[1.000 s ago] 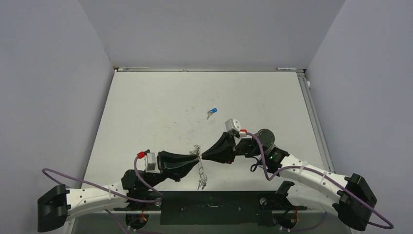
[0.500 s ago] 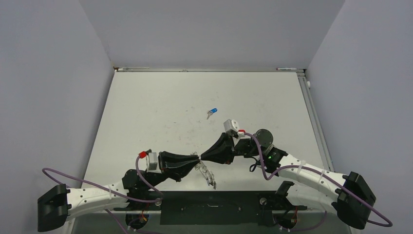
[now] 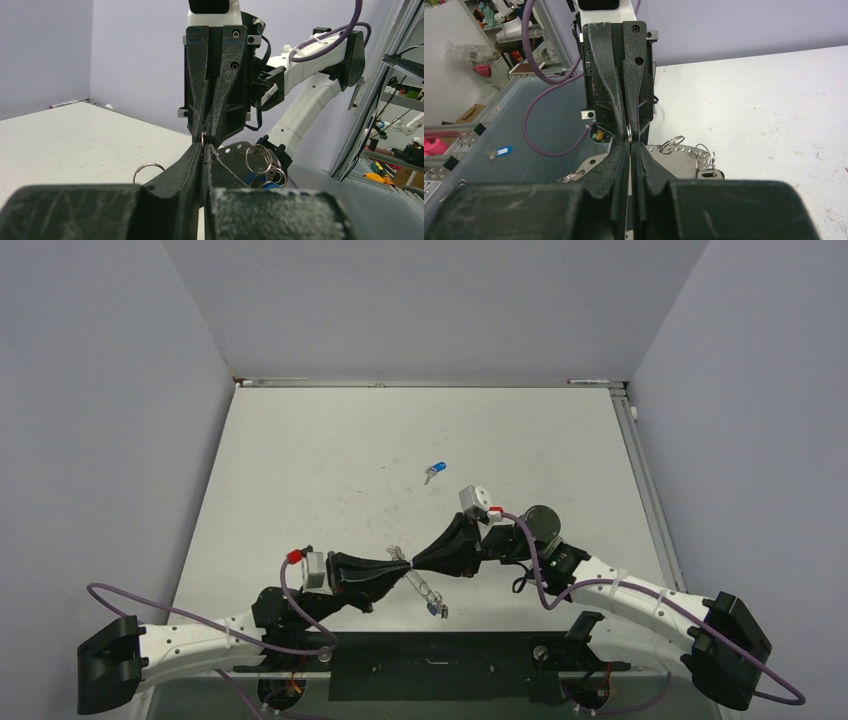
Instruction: Put the keys on the keyring
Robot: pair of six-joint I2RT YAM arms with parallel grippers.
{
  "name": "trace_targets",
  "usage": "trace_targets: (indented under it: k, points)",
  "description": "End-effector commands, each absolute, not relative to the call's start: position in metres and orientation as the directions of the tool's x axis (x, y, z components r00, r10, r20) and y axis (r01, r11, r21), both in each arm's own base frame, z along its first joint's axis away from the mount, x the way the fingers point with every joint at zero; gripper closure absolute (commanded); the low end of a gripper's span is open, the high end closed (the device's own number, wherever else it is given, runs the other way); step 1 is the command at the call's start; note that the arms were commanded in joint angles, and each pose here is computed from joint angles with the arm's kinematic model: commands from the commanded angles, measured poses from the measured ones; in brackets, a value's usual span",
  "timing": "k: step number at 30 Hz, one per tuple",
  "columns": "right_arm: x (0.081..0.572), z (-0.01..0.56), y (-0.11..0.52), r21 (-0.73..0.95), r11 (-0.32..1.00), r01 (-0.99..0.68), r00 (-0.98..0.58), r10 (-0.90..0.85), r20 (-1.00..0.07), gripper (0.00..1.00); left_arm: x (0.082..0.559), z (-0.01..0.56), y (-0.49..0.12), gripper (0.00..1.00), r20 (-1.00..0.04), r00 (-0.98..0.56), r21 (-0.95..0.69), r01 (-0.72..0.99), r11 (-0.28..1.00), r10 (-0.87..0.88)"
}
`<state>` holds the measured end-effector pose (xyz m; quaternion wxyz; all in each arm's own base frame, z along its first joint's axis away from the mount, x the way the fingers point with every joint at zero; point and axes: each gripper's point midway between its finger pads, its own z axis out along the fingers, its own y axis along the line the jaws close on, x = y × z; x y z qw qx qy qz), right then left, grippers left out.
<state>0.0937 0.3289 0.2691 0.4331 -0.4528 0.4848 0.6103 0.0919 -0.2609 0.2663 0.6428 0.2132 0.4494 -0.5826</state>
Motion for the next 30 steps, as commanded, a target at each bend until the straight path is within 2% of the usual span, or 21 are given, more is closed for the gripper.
trace_targets:
  k: [1, 3, 8, 15, 18, 25, 30]
  points:
    - [0.089, 0.296, 0.329, 0.106, -0.184, -0.977, -0.139, 0.18, -0.974, 0.95, 0.094, 0.267, -0.26, 1.0, -0.819, -0.104, -0.279, 0.932, 0.233, -0.564]
    - [0.092, 0.294, 0.329, 0.117, -0.163, -0.98, -0.144, 0.166, -0.976, 0.91, 0.097, 0.269, -0.262, 1.0, -0.824, -0.113, -0.293, 0.924, 0.246, -0.555]
    - [0.097, 0.29, 0.329, 0.127, -0.13, -0.983, -0.146, 0.151, -0.978, 0.64, 0.101, 0.267, -0.264, 1.0, -0.844, -0.128, -0.305, 0.913, 0.27, -0.521]
    - [0.102, 0.286, 0.327, 0.12, -0.086, -0.989, -0.13, 0.122, -0.984, 0.53, 0.104, 0.267, -0.262, 1.0, -0.866, -0.132, -0.307, 0.902, 0.304, -0.482]
    - [0.109, 0.287, 0.325, 0.111, -0.04, -0.993, -0.115, 0.12, -0.986, 0.5, 0.108, 0.263, -0.263, 1.0, -0.881, -0.138, -0.311, 0.89, 0.334, -0.453]
    - [0.121, 0.274, 0.324, 0.106, 0.036, -0.994, -0.103, 0.07, -0.992, 0.49, 0.109, 0.256, -0.264, 1.0, -0.891, -0.148, -0.312, 0.886, 0.343, -0.429]
    - [0.126, 0.246, 0.327, 0.121, 0.049, -0.991, -0.122, -0.006, -0.993, 0.54, 0.109, 0.256, -0.264, 1.0, -0.894, -0.145, -0.308, 0.887, 0.345, -0.425]
